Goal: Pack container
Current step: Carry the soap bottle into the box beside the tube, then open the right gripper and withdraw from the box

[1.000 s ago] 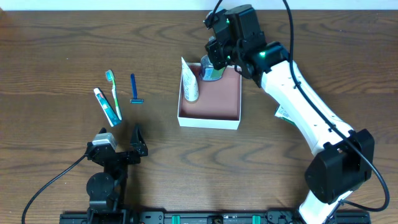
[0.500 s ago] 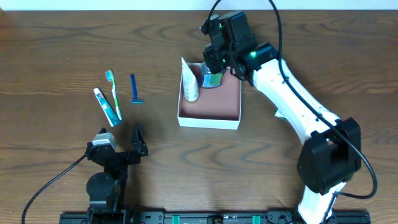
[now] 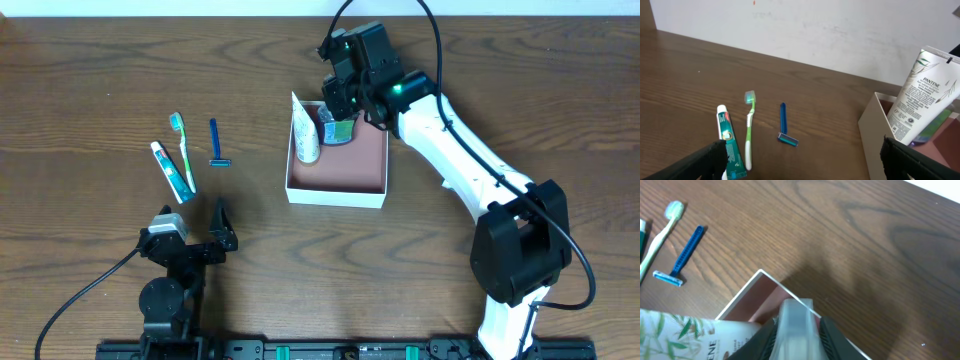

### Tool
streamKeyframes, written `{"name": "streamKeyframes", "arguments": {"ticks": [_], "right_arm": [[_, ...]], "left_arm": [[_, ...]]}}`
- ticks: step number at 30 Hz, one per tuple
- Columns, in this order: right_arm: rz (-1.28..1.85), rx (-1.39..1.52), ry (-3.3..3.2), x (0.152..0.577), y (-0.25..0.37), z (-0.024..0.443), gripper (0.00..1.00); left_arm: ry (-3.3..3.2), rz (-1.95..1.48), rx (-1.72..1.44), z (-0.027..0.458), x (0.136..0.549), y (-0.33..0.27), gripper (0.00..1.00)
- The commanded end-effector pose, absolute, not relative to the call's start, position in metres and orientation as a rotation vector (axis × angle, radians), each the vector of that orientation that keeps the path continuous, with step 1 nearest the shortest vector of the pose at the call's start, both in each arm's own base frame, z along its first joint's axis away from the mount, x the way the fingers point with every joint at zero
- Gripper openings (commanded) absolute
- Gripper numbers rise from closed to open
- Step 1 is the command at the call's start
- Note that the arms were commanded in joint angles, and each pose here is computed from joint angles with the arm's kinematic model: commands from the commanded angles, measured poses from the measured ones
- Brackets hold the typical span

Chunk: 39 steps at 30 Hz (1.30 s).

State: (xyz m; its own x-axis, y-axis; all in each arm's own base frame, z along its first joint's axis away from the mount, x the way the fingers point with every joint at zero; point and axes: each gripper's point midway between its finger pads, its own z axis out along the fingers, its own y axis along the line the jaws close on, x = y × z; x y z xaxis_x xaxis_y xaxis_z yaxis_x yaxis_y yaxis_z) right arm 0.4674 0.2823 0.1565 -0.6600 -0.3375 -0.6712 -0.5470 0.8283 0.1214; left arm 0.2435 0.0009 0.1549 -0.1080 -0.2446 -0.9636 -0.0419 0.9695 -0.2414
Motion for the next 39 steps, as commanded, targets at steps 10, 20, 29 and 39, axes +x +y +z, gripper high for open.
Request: {"name": "streamKeyframes", "arguments": {"ticks": [10, 20, 29, 39], "right_arm": [[0.424, -0.707, 2.322, 0.459, 0.302, 0.159, 0.36], [0.343, -0.692, 2.38, 0.456, 0.289, 0.147, 0.47], [0.323, -0.648, 2.265, 0.48, 0.291, 0.172, 0.57], [0.422, -0.564, 2.197, 0.493, 0.293, 0.237, 0.64]], "left_arm": [[1.722, -0.151, -0.219, 0.135, 0.244, 0.003, 0.98], [1.722, -0.151, -0.219, 0.135, 0.244, 0.003, 0.98], [1.722, -0.151, -0.219, 0.135, 0.244, 0.003, 0.98], [1.722, -0.151, -0.219, 0.135, 0.244, 0.003, 0.98]]}}
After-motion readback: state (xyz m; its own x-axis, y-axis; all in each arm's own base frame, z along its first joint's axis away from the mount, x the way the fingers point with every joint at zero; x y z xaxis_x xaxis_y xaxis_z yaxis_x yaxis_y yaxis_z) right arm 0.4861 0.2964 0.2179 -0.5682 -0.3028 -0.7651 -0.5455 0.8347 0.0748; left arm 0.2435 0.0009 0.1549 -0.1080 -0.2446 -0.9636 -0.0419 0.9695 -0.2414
